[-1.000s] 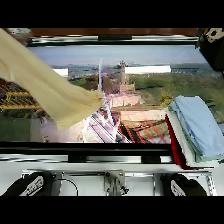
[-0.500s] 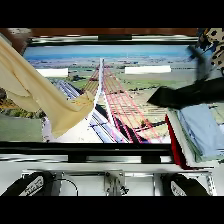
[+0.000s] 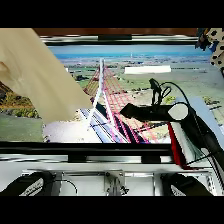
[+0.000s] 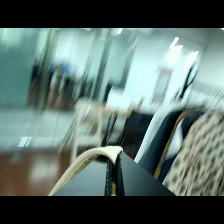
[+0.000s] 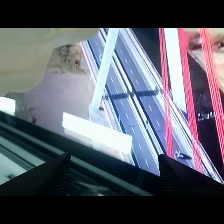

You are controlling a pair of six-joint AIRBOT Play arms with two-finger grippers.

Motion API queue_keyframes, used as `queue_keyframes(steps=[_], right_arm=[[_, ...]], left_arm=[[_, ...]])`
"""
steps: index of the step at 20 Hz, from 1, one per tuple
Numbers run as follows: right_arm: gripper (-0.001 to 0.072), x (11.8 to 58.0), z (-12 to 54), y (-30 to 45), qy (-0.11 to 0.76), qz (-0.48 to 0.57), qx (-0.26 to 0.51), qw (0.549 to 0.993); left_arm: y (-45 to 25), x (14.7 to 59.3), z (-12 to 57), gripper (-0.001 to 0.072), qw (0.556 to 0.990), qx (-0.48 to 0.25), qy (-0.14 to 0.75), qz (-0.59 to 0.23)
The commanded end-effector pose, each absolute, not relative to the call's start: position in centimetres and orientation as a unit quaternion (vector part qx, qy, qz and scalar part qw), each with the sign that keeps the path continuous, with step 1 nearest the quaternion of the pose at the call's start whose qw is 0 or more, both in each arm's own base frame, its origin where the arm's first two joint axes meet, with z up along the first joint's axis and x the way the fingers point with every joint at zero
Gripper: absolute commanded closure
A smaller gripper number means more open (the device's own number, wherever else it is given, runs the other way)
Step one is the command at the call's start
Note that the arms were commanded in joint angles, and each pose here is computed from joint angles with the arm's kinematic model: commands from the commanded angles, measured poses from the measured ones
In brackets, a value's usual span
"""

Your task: Fold the shirts.

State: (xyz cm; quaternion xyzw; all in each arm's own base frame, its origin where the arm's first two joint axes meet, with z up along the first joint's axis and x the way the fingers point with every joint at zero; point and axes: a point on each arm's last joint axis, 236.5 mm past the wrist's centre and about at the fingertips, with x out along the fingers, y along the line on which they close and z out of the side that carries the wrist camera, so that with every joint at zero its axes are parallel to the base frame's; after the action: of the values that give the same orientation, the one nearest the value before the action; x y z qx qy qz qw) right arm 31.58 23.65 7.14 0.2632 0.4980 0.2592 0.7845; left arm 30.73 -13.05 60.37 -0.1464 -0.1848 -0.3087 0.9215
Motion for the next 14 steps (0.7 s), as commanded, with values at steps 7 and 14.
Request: queue_keyframes(steps=[7,14], right_arm=[[0.0043,36.0,18.8,15.0,0.42,0.258,0.236,0.838],[0.0042,26.6,6.9,16.8,0.622,0.251,0.152,0.726]], left_arm=[[-22.0,27.5,60.9,0.0672,0.884,-0.046,-0.249,-0.393],[-18.1,35.5,42.0,0.0673,0.943,0.095,0.123,-0.294]])
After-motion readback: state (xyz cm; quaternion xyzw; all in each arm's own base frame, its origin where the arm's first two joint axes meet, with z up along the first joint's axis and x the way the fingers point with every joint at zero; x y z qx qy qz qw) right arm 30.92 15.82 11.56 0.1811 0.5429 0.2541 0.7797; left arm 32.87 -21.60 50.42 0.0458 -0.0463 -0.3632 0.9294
